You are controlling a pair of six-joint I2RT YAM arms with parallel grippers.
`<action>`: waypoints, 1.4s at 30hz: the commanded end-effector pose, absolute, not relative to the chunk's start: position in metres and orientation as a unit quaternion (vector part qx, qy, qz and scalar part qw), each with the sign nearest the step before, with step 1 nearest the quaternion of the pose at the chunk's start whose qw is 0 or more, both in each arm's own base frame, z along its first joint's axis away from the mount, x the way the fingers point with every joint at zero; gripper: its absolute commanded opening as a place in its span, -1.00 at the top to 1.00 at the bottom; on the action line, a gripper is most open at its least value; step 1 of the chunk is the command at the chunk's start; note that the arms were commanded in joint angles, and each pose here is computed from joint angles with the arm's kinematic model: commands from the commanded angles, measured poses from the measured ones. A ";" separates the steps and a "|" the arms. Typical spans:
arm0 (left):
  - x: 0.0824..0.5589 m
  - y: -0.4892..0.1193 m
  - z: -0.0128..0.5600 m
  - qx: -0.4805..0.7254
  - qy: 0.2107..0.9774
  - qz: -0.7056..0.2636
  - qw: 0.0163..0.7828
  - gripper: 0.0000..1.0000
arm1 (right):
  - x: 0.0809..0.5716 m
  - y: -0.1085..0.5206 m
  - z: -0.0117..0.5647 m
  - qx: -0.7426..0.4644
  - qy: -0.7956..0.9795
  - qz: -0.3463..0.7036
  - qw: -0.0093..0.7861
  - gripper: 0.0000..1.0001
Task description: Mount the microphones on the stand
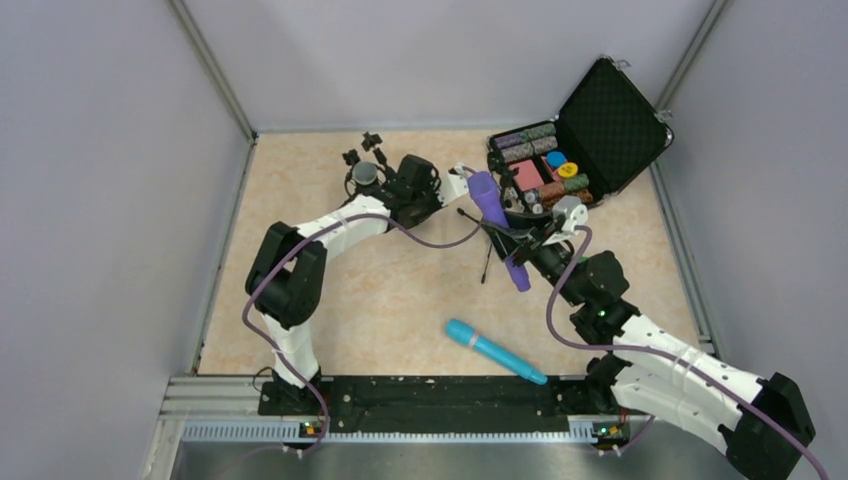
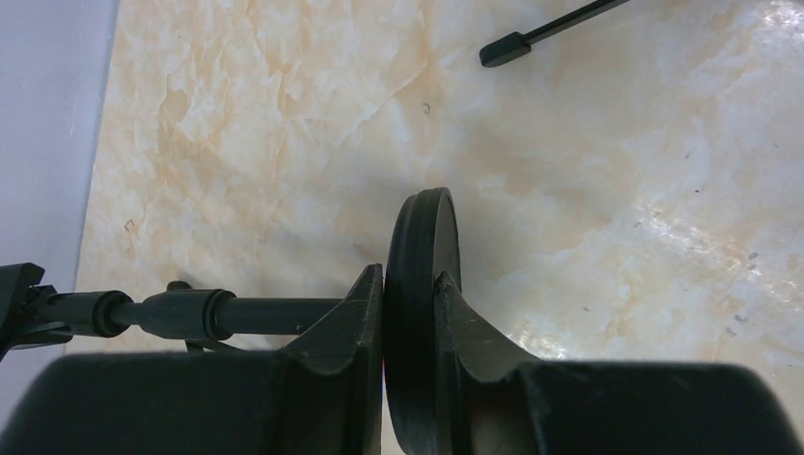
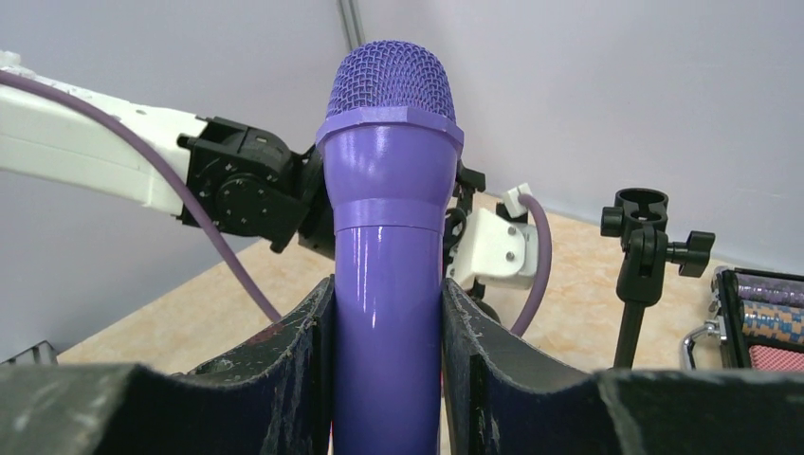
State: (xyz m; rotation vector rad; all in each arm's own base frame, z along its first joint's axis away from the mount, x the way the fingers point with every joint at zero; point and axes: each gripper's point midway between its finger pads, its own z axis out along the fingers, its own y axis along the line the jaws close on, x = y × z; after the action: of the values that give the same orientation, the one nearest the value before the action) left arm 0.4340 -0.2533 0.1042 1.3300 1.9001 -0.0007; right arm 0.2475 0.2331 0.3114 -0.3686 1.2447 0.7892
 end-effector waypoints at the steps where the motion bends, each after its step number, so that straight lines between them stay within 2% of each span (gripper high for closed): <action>1: 0.406 -0.256 0.095 0.533 0.757 0.016 0.377 1.00 | 0.243 0.222 0.336 -0.159 0.533 0.357 0.750 1.00; 14: 0.341 -0.278 0.082 0.631 0.679 -0.028 0.374 1.00 | 0.235 0.215 0.344 -0.158 0.526 0.356 0.756 1.00; 34: 0.265 -0.263 0.055 0.611 0.667 0.086 0.417 1.00 | 0.233 0.215 0.345 -0.162 0.523 0.358 0.756 1.00; 42: 0.239 -0.267 0.028 0.611 0.692 0.130 0.362 1.00 | 0.233 0.216 0.342 -0.163 0.525 0.360 0.754 1.00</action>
State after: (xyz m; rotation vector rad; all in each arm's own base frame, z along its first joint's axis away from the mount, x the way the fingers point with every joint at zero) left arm 0.2710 -0.2843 0.0790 1.4963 1.5818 0.3224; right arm 0.2356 0.2207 0.3266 -0.3653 1.2044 0.7829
